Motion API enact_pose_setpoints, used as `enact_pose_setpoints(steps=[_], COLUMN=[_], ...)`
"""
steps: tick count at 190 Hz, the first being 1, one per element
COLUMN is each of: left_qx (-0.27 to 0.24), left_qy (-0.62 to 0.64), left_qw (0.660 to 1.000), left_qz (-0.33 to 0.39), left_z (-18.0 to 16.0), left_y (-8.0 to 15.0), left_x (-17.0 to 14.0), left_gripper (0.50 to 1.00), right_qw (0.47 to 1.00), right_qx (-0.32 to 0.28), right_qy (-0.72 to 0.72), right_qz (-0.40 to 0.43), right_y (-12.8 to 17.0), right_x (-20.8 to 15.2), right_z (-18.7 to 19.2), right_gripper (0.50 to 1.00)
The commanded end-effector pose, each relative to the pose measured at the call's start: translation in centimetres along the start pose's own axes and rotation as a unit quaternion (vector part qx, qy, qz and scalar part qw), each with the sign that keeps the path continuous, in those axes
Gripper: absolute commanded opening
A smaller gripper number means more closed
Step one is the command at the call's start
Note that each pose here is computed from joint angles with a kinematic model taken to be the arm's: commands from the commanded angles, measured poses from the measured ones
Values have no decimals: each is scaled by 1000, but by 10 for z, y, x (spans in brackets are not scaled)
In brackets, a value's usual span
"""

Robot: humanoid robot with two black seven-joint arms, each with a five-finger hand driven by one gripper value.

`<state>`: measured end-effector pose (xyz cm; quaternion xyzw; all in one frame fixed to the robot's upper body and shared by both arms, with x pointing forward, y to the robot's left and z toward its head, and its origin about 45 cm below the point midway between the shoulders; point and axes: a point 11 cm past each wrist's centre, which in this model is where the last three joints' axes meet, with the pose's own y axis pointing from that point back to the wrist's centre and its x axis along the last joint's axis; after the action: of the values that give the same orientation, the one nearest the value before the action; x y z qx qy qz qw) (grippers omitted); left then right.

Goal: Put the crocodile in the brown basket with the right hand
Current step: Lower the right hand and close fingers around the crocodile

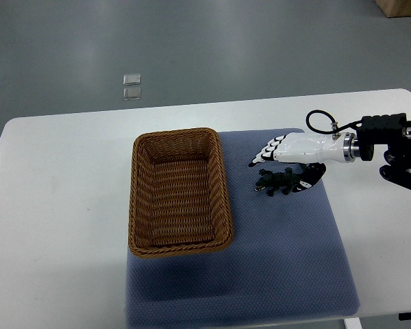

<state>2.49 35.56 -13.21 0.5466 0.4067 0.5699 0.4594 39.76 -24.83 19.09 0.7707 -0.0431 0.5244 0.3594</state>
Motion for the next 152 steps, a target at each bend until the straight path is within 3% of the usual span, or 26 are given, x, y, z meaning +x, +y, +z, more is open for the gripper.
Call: enact_pose_setpoints(steps=[1, 152], left_qx=[0, 0], left_qy=[0, 0], left_qw=[1000, 1000], left_qz=[0, 0], left_z=[0, 0], left_y=[0, 0], left_x=[0, 0], left_gripper=[1000, 1000], right_qw=[1000, 999], right_qx=[-4, -7], right_qy=[3, 36], right_qz=[2, -27], right_y=[3, -1], right_x=[-1, -12], right_z=[3, 6], right_gripper=[926, 924])
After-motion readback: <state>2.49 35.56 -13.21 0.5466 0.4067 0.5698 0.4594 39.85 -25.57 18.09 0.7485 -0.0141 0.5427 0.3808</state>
